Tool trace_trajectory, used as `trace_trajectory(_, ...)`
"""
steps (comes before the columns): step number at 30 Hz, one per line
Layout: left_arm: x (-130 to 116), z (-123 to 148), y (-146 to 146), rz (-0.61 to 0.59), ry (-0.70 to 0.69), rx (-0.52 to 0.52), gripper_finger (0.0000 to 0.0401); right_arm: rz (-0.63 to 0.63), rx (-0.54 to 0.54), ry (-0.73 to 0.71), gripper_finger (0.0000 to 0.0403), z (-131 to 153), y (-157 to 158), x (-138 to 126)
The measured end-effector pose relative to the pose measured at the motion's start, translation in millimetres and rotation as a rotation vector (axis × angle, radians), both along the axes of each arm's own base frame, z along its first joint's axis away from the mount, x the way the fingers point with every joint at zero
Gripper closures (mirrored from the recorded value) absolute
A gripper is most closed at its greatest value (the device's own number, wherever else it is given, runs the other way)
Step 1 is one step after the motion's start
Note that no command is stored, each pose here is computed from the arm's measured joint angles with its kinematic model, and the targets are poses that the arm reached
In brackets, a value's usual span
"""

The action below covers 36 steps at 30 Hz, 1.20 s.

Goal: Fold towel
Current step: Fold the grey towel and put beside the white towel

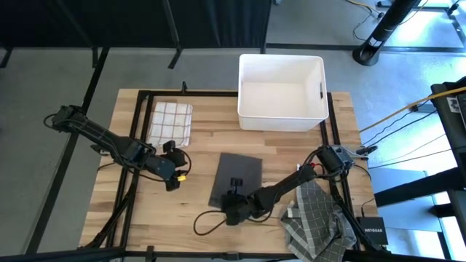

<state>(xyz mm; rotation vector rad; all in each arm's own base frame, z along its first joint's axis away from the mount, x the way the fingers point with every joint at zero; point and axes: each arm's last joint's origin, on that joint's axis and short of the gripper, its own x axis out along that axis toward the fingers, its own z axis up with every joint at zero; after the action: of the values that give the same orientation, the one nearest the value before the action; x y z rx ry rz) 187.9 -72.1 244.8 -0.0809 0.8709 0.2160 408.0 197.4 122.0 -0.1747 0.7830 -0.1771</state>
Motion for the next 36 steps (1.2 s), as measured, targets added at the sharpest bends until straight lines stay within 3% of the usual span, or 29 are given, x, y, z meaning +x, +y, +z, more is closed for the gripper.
trace_trajectory(4,0.2,0.1,-0.1,0.003,-0.003,-0.004,0.0254,0.004,-0.028,-0.04,0.0389,33.1,7.9,6.1)
trace_trajectory(9,2.1,1.4,-1.0,0.003,-0.027,-0.015,0.0254,-0.081,-0.205,-0.115,0.0393,104.6,5.7,-4.0)
trace_trajectory(13,11.2,9.4,-5.1,-0.046,-0.142,-0.025,0.0254,-0.172,-0.278,-0.208,0.0392,162.2,-5.7,-14.8)
trace_trajectory(17,17.2,17.3,-10.9,-0.102,-0.241,-0.026,0.0254,-0.266,-0.339,-0.25,0.039,198.9,-24.5,-24.2)
trace_trajectory(20,17.9,18.6,-14.3,-0.121,-0.261,-0.029,0.0254,-0.281,-0.318,-0.281,0.0397,217.0,-30.0,-32.6)
trace_trajectory(27,30.7,-1.4,-24.0,-0.14,-0.18,-0.002,0.0254,-0.302,-0.268,-0.241,0.0394,209.1,-30.6,-37.0)
trace_trajectory(36,67.6,-55.6,-28.1,-0.219,0.014,-0.043,0.0254,-0.425,-0.202,-0.153,0.0393,145.4,-33.5,-50.6)
